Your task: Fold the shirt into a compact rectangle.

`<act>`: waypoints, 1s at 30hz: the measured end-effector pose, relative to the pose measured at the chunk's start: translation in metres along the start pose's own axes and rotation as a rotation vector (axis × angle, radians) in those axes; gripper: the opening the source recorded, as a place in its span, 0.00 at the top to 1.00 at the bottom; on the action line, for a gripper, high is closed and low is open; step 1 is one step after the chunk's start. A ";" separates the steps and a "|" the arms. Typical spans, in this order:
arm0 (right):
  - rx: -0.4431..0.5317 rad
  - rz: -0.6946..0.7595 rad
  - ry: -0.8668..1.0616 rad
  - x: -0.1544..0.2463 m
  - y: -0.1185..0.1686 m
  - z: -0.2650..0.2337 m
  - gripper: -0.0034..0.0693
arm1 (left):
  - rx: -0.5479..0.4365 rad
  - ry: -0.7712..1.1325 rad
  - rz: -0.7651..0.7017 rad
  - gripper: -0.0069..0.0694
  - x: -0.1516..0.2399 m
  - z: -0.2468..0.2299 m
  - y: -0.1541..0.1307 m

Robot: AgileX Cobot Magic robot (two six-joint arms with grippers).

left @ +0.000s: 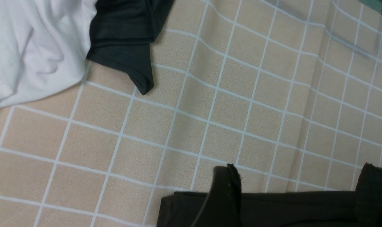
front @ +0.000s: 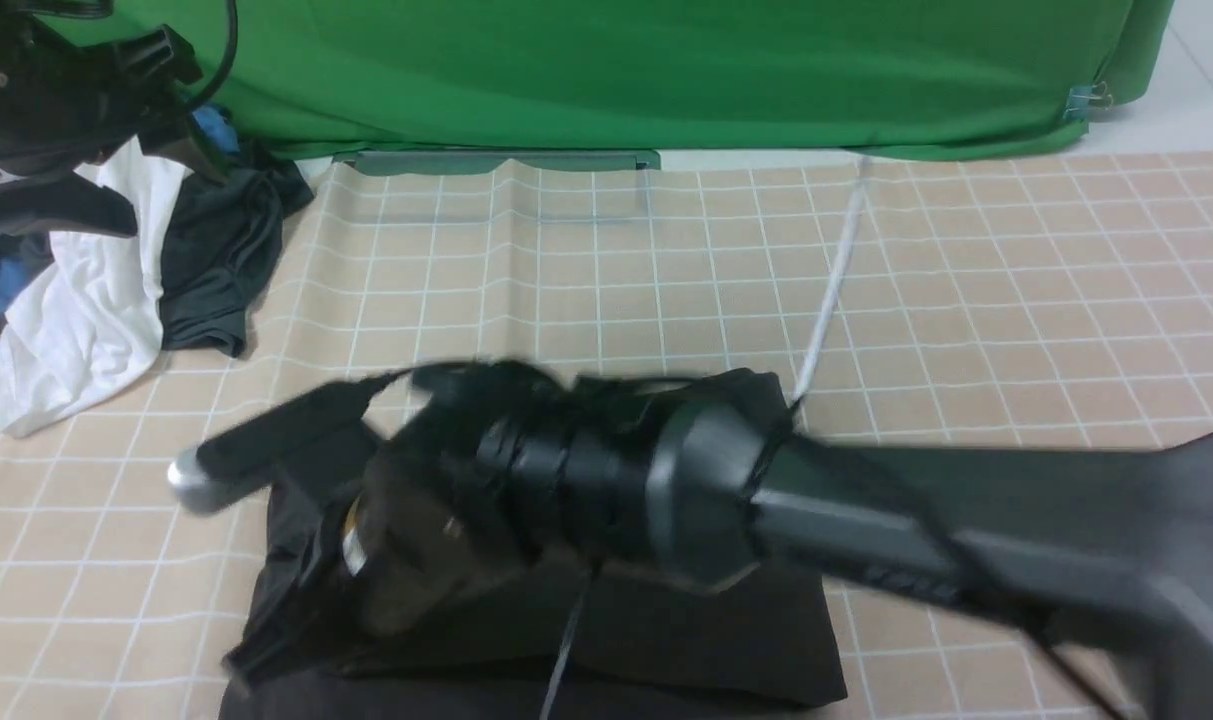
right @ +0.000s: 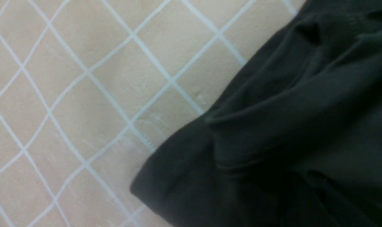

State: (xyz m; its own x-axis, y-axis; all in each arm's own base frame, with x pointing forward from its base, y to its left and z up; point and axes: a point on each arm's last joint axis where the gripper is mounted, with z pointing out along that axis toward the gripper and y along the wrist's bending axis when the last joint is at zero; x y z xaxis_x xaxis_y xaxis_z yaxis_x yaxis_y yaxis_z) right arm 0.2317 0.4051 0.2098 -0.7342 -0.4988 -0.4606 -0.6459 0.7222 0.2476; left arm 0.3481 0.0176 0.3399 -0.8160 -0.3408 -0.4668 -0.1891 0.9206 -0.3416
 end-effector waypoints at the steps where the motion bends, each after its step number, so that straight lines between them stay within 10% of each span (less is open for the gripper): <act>1: 0.002 -0.001 -0.002 -0.001 -0.001 -0.003 0.91 | 0.000 0.000 0.000 0.25 0.000 0.000 0.000; 11: 0.217 0.054 0.109 -0.009 -0.101 -0.157 0.91 | -0.004 0.096 0.000 0.25 0.009 -0.003 0.000; 19: 0.273 0.277 0.378 0.051 -0.198 -0.121 0.90 | -0.008 0.133 0.001 0.25 0.013 -0.003 0.000; 26: 0.197 0.321 0.430 0.075 -0.226 -0.114 0.71 | -0.007 0.120 0.003 0.26 0.012 -0.003 0.000; 30: 0.221 0.268 0.402 0.075 -0.220 -0.145 0.83 | -0.006 0.120 0.009 0.38 0.012 -0.003 0.000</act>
State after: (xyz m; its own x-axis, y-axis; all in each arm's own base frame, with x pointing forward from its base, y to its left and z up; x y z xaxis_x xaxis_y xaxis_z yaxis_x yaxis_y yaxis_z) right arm 0.2886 0.1391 0.2445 -0.9176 -0.3963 -0.0319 -0.3974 0.9115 0.1066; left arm 0.3368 0.0143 0.3372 -0.8771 -0.3079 -0.3688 -0.1847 0.9247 -0.3328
